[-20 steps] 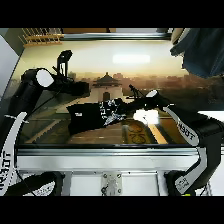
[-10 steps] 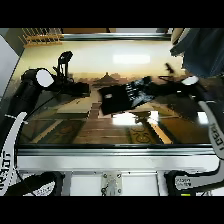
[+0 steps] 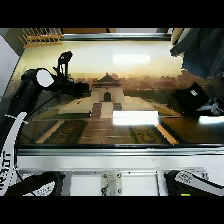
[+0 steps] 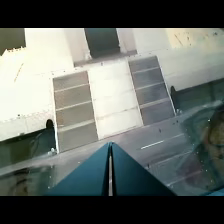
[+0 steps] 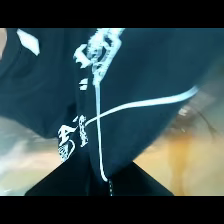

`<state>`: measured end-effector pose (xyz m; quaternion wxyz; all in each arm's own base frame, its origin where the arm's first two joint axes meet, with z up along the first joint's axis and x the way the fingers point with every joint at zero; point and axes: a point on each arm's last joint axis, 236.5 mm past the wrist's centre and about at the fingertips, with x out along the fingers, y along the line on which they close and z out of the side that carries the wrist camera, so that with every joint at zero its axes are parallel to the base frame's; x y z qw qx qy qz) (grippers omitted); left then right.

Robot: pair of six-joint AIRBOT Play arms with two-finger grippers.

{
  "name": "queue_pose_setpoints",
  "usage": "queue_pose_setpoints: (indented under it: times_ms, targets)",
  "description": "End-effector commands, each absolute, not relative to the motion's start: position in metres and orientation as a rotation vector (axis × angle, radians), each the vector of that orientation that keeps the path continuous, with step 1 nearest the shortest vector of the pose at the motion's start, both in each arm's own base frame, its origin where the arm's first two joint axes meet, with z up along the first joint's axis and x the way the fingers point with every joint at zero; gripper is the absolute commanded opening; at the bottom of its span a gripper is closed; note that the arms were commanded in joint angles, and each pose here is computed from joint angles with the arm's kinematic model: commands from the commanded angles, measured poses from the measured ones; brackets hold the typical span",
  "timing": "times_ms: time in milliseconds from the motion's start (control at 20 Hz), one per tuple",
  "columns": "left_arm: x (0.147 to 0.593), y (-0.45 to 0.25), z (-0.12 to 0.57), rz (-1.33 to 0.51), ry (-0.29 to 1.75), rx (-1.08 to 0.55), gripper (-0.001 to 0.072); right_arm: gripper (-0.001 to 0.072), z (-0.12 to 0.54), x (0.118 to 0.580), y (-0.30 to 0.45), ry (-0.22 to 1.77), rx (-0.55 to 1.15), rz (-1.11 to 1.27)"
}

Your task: Fold the clothes and pants, and hang the long-sleeved shirts on hangers.

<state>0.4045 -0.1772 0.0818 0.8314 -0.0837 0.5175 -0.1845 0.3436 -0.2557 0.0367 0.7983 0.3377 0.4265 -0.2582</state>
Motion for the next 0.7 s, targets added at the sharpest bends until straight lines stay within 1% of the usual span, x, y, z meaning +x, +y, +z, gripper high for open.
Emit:
queue_pose_setpoints:
  times_ms: [0,100,250,300,350,400,450,500,550,650]
  targets:
    - [0.404,-0.177,0.082,-0.39,1.097,-0.178,0.0005,0.0012,0.016,0.28,-0.262,0.983,0.8,-0.718]
    - [0.404,-0.177,0.082,-0.39,1.098,-0.178,0.0005,0.0012,-0.002,0.262,-0.234,1.036,0.829,-0.714]
    - [0.404,-0.177,0.081,-0.39,1.098,-0.178,0.0005,0.0014,-0.025,0.233,-0.21,1.108,0.823,-0.734]
    - [0.404,-0.177,0.081,-0.39,1.098,-0.178,0.0005,0.002,-0.028,0.226,-0.207,1.126,0.815,-0.739]
    - [0.404,-0.177,0.081,-0.39,1.099,-0.178,0.0005,0.0045,-0.029,0.22,-0.206,1.143,0.801,-0.745]
    - [0.404,-0.177,0.081,-0.39,1.1,-0.178,0.0005,0.0251,-0.028,0.216,-0.207,1.155,0.784,-0.753]
    - [0.404,-0.177,0.081,-0.39,1.099,-0.177,0.0005,0.0569,-0.025,0.213,-0.208,1.161,0.768,-0.752]
    - [0.404,-0.177,0.081,-0.39,1.1,-0.178,0.0005,0.071,-0.02,0.211,-0.211,1.161,0.737,-0.754]
    - [0.404,-0.177,0.081,-0.39,1.1,-0.178,0.0005,0.071,-0.01,0.208,-0.218,1.159,0.69,-0.761]
    - [0.404,-0.177,0.081,-0.39,1.099,-0.177,0.0005,0.0709,0.029,0.217,-0.233,1.07,0.595,-0.765]
